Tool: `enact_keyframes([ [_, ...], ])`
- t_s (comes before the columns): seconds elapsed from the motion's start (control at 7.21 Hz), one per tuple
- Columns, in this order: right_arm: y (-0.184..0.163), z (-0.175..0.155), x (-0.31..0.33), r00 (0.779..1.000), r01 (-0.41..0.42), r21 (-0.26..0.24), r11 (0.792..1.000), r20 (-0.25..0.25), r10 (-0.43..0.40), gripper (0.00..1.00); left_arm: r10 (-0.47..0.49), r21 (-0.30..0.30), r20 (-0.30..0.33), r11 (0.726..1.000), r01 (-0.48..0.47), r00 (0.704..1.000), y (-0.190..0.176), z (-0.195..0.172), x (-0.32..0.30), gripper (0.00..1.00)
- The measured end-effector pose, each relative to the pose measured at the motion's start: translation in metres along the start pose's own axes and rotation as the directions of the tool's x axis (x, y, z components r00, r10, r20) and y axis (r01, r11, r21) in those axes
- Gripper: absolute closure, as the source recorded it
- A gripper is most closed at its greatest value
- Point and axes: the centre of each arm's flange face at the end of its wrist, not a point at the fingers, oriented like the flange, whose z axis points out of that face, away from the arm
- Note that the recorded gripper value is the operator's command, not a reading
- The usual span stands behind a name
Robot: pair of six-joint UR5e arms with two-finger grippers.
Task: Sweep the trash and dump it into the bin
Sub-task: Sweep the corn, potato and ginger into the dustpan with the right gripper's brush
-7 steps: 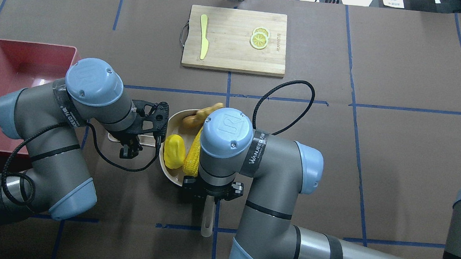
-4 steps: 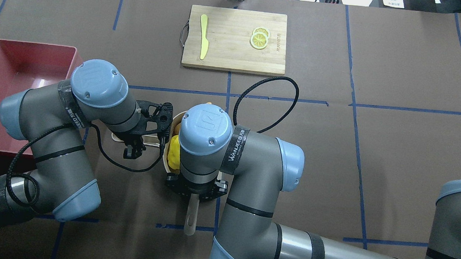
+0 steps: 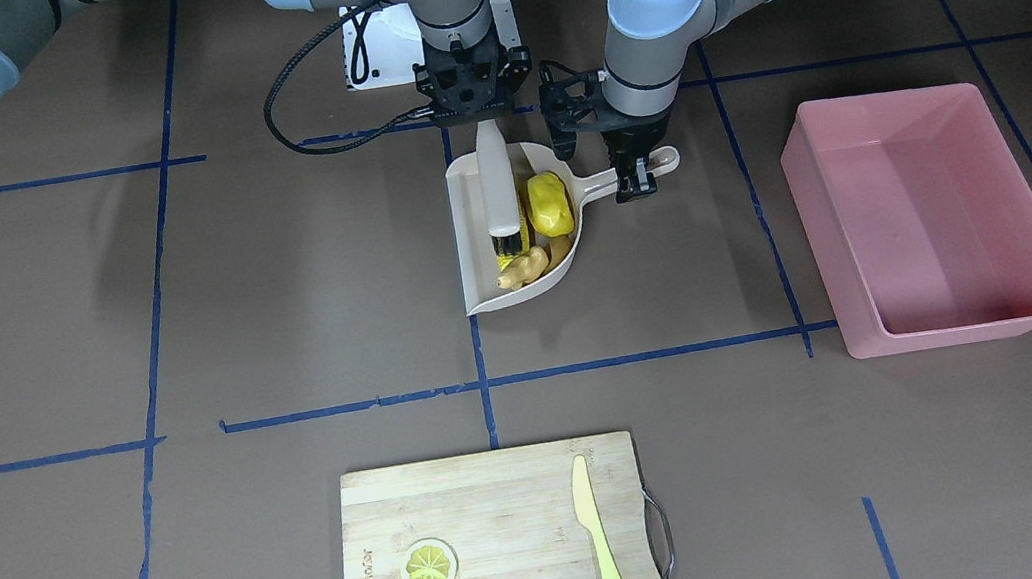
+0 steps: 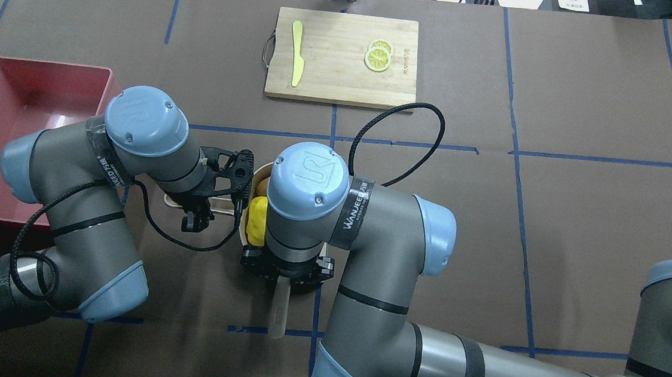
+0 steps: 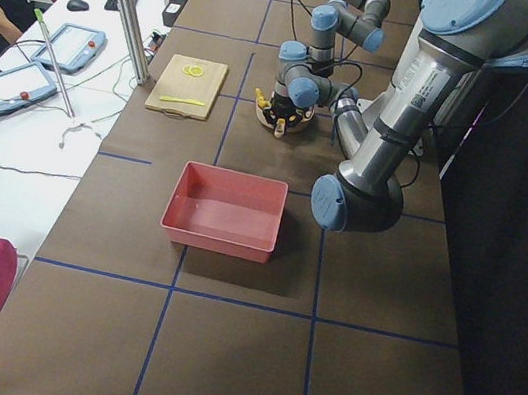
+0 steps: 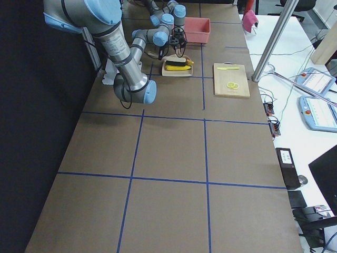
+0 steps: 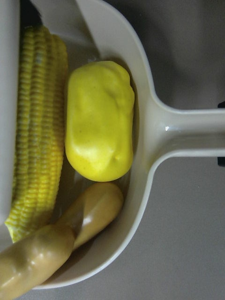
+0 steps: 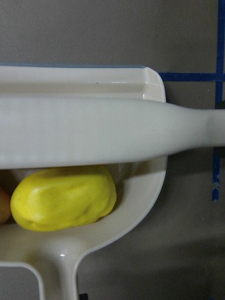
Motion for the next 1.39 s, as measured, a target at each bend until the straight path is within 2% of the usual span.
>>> enact_keyframes([
  [0.42,-0.01,-0.014,0.018,1.0,-0.012,0.016,1.0,0.011,0.012,1.0,-0.001,0.016,-0.011,1.0,0.001,1.0,0.001,0.0,0.001,0.98],
  [0.83,-0.014,-0.019,0.021,1.0,-0.016,0.025,1.0,0.016,0.016,1.0,-0.023,0.062,-0.079,0.998,0.028,0.997,0.002,0.007,0.002,0.99],
  [1.39,-0.011,-0.031,0.02,0.999,-0.01,0.03,0.999,0.035,0.009,1.0,-0.028,0.095,-0.086,0.995,0.036,0.996,0.006,0.032,-0.008,0.99],
])
